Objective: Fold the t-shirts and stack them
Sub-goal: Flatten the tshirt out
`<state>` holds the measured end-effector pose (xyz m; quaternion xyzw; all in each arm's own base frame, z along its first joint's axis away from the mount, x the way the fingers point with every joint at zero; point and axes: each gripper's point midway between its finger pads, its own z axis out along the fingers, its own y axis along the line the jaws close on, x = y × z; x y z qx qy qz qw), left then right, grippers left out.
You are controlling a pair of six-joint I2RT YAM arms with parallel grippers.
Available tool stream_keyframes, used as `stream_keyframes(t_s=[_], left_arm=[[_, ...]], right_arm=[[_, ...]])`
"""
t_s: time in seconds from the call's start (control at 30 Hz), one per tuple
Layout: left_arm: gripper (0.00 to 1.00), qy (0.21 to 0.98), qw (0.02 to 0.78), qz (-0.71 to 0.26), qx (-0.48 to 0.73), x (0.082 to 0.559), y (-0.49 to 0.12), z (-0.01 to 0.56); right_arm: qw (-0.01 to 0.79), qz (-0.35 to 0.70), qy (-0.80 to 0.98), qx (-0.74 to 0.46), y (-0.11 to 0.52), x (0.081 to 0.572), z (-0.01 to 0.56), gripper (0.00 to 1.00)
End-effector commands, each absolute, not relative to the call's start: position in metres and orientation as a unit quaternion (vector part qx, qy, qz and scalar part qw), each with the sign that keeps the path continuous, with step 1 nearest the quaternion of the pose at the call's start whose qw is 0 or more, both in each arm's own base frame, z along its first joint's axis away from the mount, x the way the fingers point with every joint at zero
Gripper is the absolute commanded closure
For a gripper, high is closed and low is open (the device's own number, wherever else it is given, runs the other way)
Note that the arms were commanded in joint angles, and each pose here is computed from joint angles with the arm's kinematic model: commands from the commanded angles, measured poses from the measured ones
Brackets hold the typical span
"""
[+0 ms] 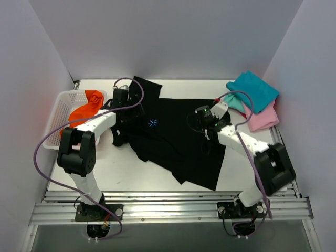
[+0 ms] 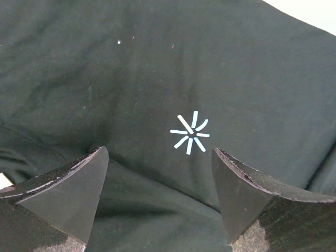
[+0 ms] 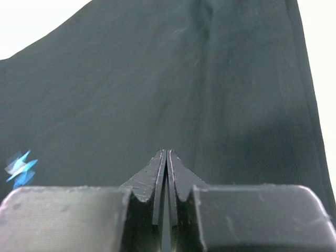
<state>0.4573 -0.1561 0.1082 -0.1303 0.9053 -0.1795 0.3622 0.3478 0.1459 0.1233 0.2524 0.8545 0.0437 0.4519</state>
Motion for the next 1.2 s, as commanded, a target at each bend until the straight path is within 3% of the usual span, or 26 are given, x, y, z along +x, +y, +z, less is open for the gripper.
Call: stream_keyframes(t_s=[0.0,0.27,0.33,0.4,0.43,0.47,0.5,0.53,0.8,0.93,0.97,1.17], left_arm=[[0.11,0.888,0.394,-0.211,-0.111,0.482,-0.169,0.136],[0.15,0.906,0.362,-0.185,-0.121,0.511,-0.162,0.09],[0.23,0.908,0.356,-0.175,-0.133,0.517,-0.154,0.082],[0.39,0.907,0.355,-0.173,-0.15,0.528,-0.144,0.075],[0.59,0.906,0.355,-0.169,-0.157,0.532,-0.14,0.074],[0.72,0.908,0.348,-0.164,-0.164,0.535,-0.136,0.064],[0.94,0.907,0.351,-0.161,-0.17,0.542,-0.131,0.07],[0.97,0.911,0.34,-0.152,-0.175,0.545,-0.127,0.058],[0.98,0.905,0.339,-0.108,-0.235,0.567,-0.076,0.051],[0.98,0.896,0.354,-0.075,-0.258,0.575,-0.048,0.059],[0.98,0.892,0.36,-0.068,-0.265,0.58,-0.04,0.066],[0.98,0.882,0.369,-0.03,-0.292,0.605,-0.007,0.07]], right_arm=[[0.407,0.056,0.891,0.194,0.15,0.39,0.082,1.0],[0.346,0.058,0.897,0.27,0.091,0.428,0.021,1.0],[0.333,0.052,0.894,0.295,0.069,0.434,0.01,1.0],[0.334,0.049,0.89,0.306,0.055,0.446,0.011,1.0],[0.324,0.039,0.891,0.316,0.043,0.45,0.002,1.0],[0.321,0.035,0.89,0.321,0.037,0.455,0.001,1.0],[0.318,0.028,0.889,0.327,0.028,0.469,-0.002,1.0],[0.317,0.027,0.889,0.329,0.024,0.476,-0.004,1.0],[0.285,0.025,0.904,0.316,0.019,0.553,-0.036,1.0],[0.306,0.046,0.9,0.308,0.019,0.601,-0.028,1.0],[0.332,0.058,0.892,0.3,0.02,0.623,-0.004,1.0],[0.371,0.125,0.879,0.271,0.035,0.668,0.013,0.98]])
